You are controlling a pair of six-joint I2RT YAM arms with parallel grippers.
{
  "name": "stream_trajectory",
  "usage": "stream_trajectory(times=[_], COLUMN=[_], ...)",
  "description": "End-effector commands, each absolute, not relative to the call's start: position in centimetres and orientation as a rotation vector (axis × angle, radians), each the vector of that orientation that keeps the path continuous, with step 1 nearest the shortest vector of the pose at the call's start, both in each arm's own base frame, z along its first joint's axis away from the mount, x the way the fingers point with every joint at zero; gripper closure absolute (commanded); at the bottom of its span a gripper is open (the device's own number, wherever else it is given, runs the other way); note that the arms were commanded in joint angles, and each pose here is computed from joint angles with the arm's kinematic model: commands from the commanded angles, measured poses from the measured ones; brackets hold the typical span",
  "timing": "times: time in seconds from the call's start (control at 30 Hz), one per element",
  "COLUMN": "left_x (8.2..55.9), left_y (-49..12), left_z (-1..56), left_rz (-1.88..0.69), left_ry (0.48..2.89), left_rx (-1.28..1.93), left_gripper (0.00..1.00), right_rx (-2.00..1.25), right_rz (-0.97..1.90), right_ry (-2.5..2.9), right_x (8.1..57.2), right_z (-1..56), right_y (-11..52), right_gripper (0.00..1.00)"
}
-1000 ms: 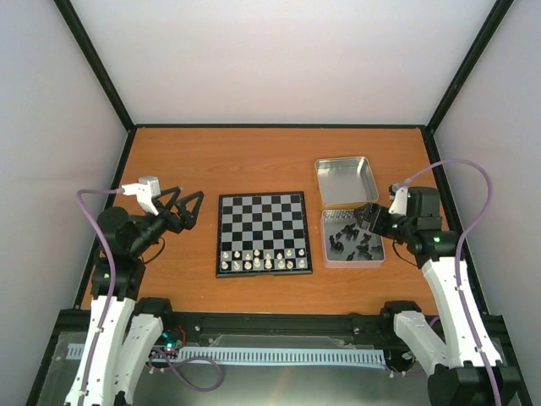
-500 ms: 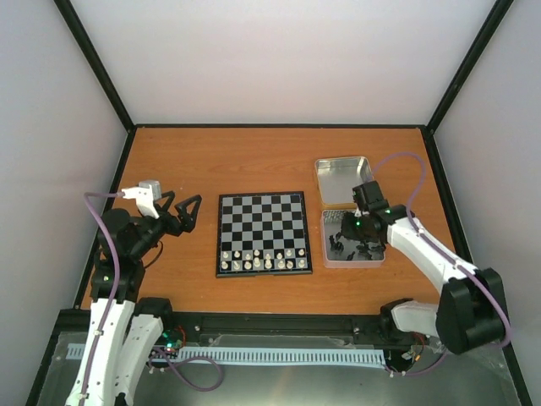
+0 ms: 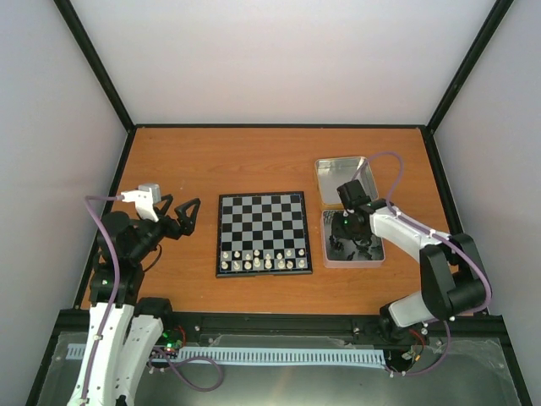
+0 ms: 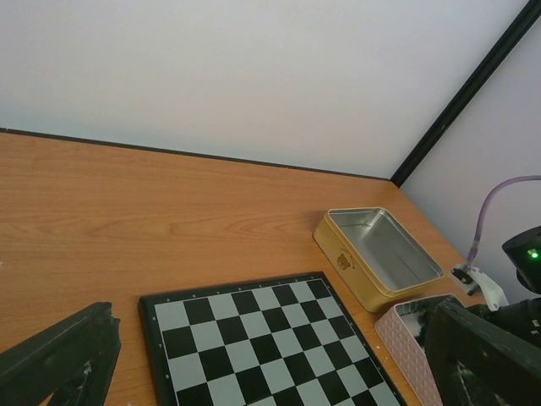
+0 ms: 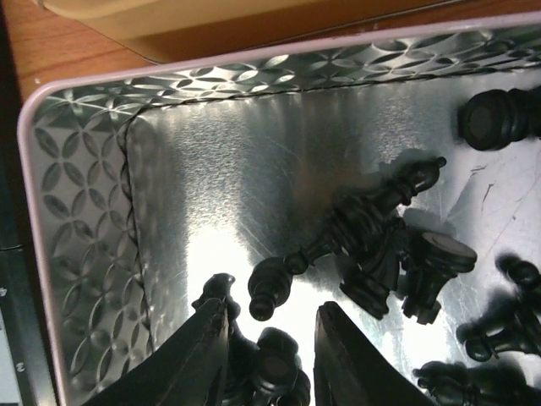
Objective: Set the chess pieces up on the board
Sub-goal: Pick up the chess piece from the storage box.
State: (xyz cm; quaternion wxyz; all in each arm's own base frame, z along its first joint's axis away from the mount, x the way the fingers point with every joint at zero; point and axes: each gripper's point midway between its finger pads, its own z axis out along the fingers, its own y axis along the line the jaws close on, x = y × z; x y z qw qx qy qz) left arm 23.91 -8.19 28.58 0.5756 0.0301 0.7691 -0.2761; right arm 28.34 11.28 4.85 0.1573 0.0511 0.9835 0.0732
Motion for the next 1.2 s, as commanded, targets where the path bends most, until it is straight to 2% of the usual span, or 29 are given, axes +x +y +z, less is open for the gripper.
stream_trajectory(times=[0.0,0.27,0.63,0.77,1.0,1.17], left_x=[23.7,23.8,23.8,23.8,23.8,23.8], left_y=[-8.0,-8.0,-8.0,-8.0,-7.9,-7.9], left_z=[29.5,29.4,29.4,29.4,29.3,29.4], left_rz=[-0.620,-0.622,-0.621,-0.620,-0.616,-0.617], left_ry=[1.776,1.781,1.779,1.779,1.780,1.779], left_rx=[0.088,0.083,0.083,0.080,0.077,0.073], left_gripper=[0.00,0.00,0.00,0.00,0.00,0.00], right_rx=[0.154,0.123,0.110,0.104,0.096,0.022], right_rz=[0.161,0.170,0.145,0.141,0.217,0.401], right_ry=[2.768,2.795,2.818,2.808,2.708,2.636], right_x=[30.1,30.1,29.9,30.1,30.9,31.1], right_z=[5.3,4.4,3.7,4.0,8.7,13.1], right_y=[11.4,12.0,11.9,12.0,12.7,15.4], right_gripper=[0.70,0.72,0.80,0.96,0.97,0.97])
